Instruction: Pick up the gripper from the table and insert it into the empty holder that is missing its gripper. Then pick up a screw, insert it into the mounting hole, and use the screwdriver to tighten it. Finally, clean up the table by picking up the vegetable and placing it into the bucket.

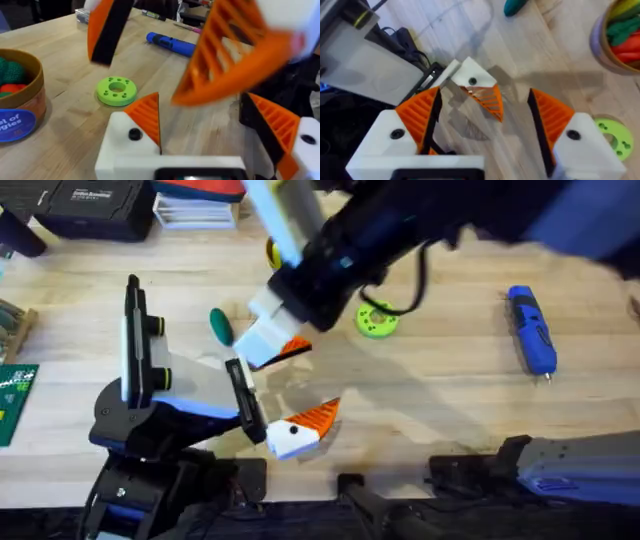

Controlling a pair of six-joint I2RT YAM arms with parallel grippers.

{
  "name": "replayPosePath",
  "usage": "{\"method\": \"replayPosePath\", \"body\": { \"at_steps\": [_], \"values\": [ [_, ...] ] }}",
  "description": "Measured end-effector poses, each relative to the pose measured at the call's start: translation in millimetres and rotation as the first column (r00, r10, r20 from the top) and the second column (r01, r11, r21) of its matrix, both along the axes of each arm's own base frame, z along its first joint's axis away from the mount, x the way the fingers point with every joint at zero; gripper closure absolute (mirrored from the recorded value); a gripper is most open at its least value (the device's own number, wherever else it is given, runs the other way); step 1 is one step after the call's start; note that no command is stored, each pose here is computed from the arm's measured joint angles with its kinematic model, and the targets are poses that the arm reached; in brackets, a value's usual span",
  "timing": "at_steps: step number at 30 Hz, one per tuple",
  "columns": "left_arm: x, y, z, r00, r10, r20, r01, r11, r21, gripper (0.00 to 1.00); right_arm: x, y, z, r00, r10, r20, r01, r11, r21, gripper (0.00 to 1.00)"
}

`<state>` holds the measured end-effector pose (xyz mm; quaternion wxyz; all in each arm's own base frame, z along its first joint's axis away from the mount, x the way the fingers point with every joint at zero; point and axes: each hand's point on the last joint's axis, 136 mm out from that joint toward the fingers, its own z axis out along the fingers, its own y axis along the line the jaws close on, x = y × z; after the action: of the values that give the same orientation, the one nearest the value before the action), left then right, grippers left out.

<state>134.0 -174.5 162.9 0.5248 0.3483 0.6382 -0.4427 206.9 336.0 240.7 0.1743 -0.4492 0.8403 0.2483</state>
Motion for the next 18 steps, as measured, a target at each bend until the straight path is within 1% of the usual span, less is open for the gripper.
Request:
{"method": "replayPosePath", "body": {
  "at_steps": [5, 9, 15, 18],
  "values": [
    [0.0, 0.0, 0.0, 1.0, 0.0, 0.0, 0.0, 1.0, 0.0, 0.015, 5.4, -29.0, 24.9, 0.998, -0.061, 0.024, 0.06, 0.998, 0.03, 0.008],
    [0.0, 0.0, 0.0, 1.0, 0.0, 0.0, 0.0, 1.0, 0.0, 0.015, 11.4, -54.0, 37.2, 0.992, -0.122, 0.03, 0.12, 0.992, 0.037, 0.009],
    [0.0, 0.0, 0.0, 1.0, 0.0, 0.0, 0.0, 1.0, 0.0, 0.015, 15.6, -88.9, 47.6, 0.978, -0.205, 0.035, 0.204, 0.978, 0.041, 0.009],
    [0.0, 0.0, 0.0, 1.0, 0.0, 0.0, 0.0, 1.0, 0.0, 0.015, 6.8, -102.1, 42.5, 0.975, -0.22, 0.042, 0.218, 0.975, 0.051, 0.009]
  ]
}}
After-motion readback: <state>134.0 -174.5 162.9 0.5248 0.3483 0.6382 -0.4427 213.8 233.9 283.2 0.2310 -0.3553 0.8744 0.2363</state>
